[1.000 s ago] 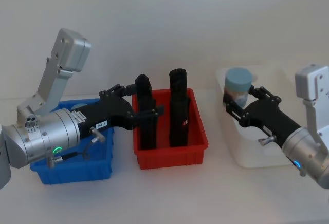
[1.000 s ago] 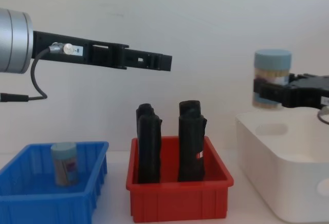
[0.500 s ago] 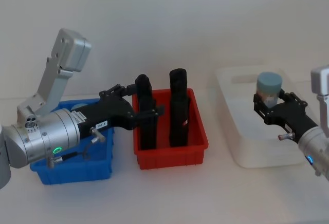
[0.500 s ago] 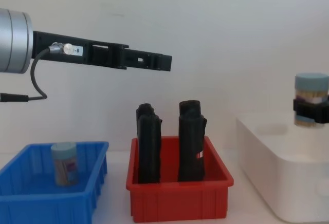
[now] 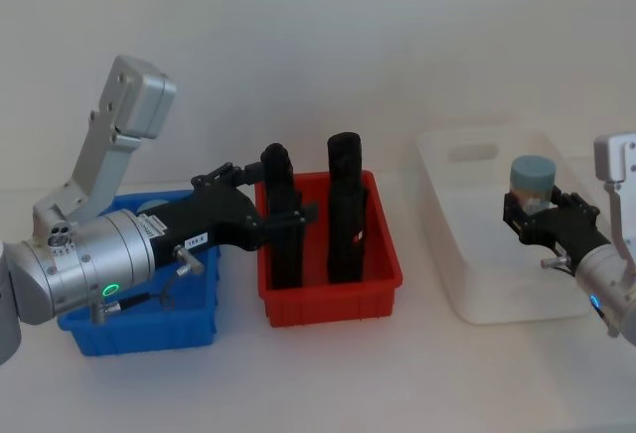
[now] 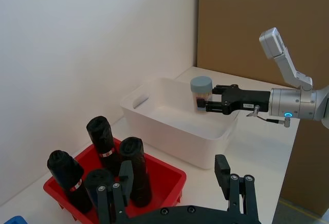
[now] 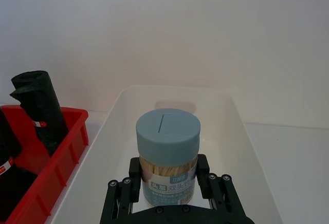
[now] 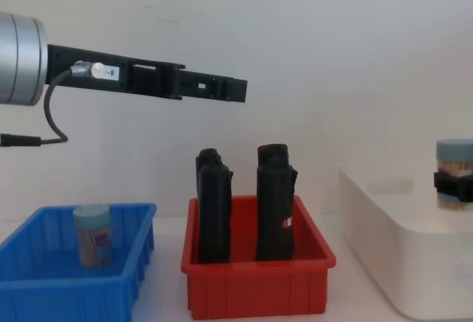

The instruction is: Pick the cotton swabs from the blue box and place them into the white box.

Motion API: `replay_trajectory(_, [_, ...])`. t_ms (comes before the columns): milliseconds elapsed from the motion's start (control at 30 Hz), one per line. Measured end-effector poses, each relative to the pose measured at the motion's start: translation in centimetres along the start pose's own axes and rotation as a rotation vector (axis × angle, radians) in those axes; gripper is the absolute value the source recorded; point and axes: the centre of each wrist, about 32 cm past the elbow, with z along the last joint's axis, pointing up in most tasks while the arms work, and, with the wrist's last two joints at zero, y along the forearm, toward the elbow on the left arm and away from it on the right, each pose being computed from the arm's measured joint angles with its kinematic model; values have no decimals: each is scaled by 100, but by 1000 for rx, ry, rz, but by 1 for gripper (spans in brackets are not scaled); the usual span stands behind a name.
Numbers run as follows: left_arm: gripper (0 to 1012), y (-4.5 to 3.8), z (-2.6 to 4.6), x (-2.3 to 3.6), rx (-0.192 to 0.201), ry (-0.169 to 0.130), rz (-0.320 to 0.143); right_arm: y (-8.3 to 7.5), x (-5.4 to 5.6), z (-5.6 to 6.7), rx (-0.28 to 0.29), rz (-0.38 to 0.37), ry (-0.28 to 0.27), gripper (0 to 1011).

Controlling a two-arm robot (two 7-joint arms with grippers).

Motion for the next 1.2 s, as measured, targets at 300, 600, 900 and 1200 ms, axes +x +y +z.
replay_trajectory(300, [1004, 0, 0, 0, 0, 0, 0, 104, 4, -48, -29, -10, 6, 657])
replay_trajectory(600, [1004, 0, 0, 0, 0, 0, 0, 156, 2, -74, -41, -10, 8, 927])
replay_trajectory(900, [1004, 0, 0, 0, 0, 0, 0, 166, 3, -85, -20, -10, 5, 1001])
replay_trajectory(1200, [1004, 0, 0, 0, 0, 0, 0, 117, -3, -70, 58, -18, -8, 1001])
